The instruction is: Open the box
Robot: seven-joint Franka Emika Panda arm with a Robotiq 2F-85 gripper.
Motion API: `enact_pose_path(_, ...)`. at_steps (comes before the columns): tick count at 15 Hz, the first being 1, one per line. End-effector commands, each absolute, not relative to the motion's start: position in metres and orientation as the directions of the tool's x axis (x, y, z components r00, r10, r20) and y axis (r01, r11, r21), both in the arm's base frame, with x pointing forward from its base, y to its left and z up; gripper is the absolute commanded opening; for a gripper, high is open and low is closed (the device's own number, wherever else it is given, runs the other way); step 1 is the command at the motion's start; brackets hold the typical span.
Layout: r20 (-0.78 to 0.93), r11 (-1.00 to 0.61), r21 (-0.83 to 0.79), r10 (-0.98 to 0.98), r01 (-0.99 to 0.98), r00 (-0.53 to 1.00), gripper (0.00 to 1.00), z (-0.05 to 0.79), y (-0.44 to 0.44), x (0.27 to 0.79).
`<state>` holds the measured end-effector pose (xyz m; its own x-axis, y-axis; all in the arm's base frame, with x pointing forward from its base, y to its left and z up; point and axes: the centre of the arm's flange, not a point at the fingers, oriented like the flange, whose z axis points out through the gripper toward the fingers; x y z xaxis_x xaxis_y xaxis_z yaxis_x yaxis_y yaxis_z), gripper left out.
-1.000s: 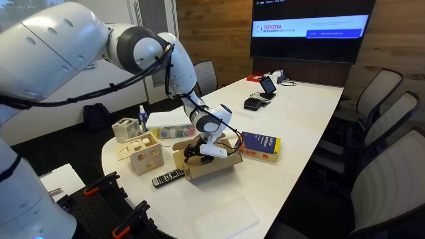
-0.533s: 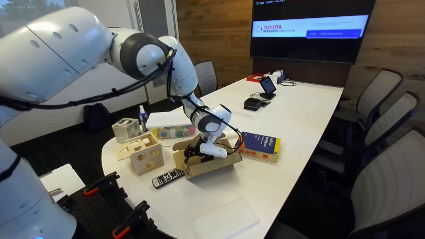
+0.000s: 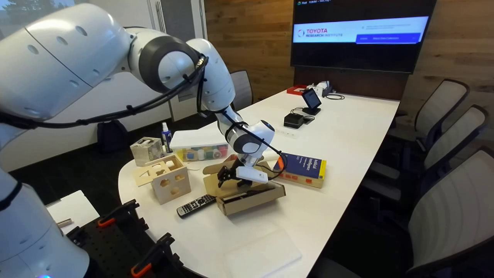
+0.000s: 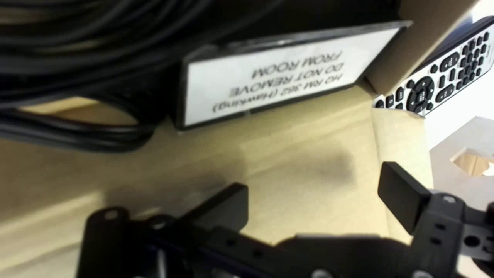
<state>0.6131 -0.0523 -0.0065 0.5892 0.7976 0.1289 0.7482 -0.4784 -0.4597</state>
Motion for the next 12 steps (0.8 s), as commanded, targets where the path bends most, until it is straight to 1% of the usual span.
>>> enact_pose_path(1,0.183,-0.479,-0.412,0.79,0.775,0.585,1.0,0.03,-0.062,0.596)
enact_pose_path(6,0.214,-0.479,-0.382,0.786,0.79,0.58,1.0,0.064,-0.072,0.583)
enact_pose_path(12,0.233,-0.507,-0.327,0.775,0.797,0.588,1.0,0.12,-0.076,0.543)
